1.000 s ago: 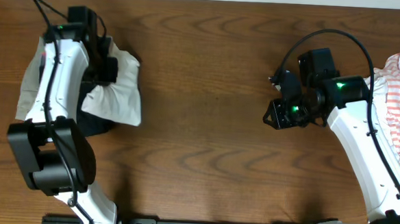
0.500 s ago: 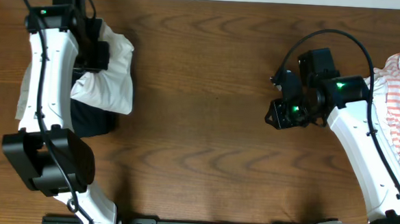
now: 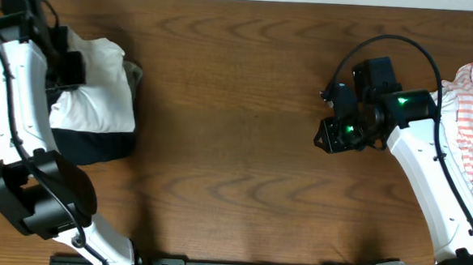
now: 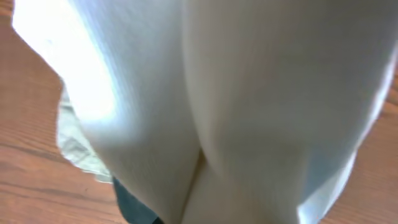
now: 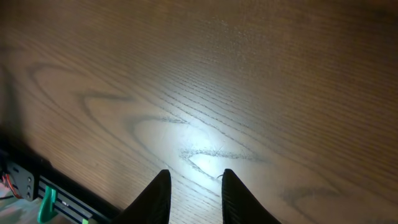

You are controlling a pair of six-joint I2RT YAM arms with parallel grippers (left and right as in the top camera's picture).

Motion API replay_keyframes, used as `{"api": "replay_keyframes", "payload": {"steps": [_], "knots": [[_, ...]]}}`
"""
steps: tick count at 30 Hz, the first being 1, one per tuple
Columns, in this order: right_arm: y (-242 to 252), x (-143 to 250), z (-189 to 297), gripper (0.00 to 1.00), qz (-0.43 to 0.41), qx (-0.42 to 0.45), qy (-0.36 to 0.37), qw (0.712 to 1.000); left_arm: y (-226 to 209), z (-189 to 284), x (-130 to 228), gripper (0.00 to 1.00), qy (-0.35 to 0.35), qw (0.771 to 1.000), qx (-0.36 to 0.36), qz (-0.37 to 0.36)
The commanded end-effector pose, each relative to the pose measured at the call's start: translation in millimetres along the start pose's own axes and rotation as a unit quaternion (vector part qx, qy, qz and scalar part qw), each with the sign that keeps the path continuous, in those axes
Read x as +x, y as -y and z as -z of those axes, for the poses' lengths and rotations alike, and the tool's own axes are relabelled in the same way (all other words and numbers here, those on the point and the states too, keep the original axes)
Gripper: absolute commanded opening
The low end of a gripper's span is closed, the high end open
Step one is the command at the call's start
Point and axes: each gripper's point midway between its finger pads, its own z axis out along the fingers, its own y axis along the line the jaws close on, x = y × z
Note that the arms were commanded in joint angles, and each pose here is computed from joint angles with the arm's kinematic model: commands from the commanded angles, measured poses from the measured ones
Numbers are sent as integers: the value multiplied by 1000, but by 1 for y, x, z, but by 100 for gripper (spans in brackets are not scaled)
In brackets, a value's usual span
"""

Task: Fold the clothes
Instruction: 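Carry the bundle with the left gripper onto the dark garment stack, then press the white bundle down on the stack and release with left gripper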

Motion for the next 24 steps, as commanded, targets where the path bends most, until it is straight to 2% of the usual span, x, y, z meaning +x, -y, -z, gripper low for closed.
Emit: {"api": "replay_keyframes", "payload": {"steps": [1, 5, 8, 11, 15, 16, 17, 20, 24], "knots": [[1, -2, 7, 26, 8, 3, 10, 1000, -26, 20, -7, 7, 36, 999, -19, 20], [1, 0, 7, 26, 7, 2, 7, 1000, -39, 18, -7, 9, 38, 998, -20, 35], [1, 0, 7, 26, 7, 2, 5, 1000, -42, 13, -5, 17, 31, 999, -20, 40], [1, 2, 7, 26, 6, 2, 3, 1000, -43, 8, -4, 43, 25, 999, -19, 40], [1, 4, 7, 26, 4, 2, -3, 1000, -54, 8, -5, 56, 28, 997, -45, 52], [1, 4, 7, 26, 4, 2, -3, 1000, -62, 9, -4, 59, 28, 995, -67, 74], [1, 4, 7, 26, 5, 2, -2, 1000, -83, 13, 0, 62, 27, 983, -123, 133], [1, 4, 7, 26, 5, 3, -2, 1000, -94, 16, 4, 64, 26, 974, -153, 163], [1, 0, 7, 28, 7, 3, 6, 1000, -60, 13, -7, 63, 43, 985, -52, 161]]}}
